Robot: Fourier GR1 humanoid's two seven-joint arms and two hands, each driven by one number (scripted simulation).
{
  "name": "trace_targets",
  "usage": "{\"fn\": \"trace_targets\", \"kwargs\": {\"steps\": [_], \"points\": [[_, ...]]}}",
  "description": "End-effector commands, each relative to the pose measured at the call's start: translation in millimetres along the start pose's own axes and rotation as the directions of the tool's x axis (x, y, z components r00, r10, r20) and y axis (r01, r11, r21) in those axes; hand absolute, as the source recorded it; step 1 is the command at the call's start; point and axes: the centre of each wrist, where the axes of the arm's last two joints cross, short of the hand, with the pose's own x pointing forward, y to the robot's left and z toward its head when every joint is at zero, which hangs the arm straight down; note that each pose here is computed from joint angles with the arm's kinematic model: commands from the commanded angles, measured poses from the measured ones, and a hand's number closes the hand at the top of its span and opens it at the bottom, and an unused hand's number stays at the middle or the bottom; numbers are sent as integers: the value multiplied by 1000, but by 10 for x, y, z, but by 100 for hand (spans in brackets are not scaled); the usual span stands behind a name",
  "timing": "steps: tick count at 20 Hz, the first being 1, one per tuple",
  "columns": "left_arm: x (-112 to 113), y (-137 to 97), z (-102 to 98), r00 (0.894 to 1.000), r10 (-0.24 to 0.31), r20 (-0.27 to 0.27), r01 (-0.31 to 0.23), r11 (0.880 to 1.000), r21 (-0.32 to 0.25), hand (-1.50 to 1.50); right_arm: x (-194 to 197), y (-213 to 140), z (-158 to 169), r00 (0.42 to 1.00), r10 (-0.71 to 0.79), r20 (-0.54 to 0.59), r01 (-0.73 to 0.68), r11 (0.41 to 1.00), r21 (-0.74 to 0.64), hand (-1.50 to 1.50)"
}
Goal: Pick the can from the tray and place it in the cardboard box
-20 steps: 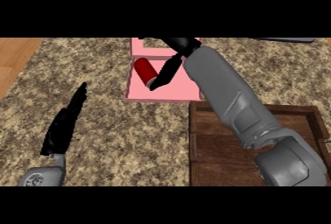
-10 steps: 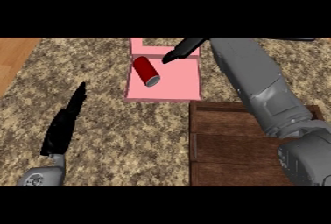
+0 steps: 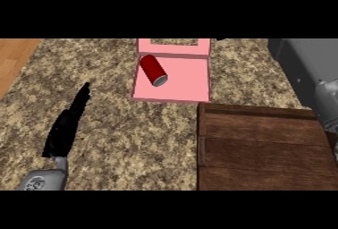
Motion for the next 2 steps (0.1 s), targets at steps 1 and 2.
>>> {"fn": "trace_targets", "kwargs": {"steps": [1,2], "points": [[51,-56,-15,1000,5,17,-5,1000,-17,0,31,-342,212,1000,11,7,-10,1000,-17,-150],[3,9,-2,1000,16,3,-16,1000,-1,0,166,-489,250,999,31,18,-31,1000,1,-150]]}}
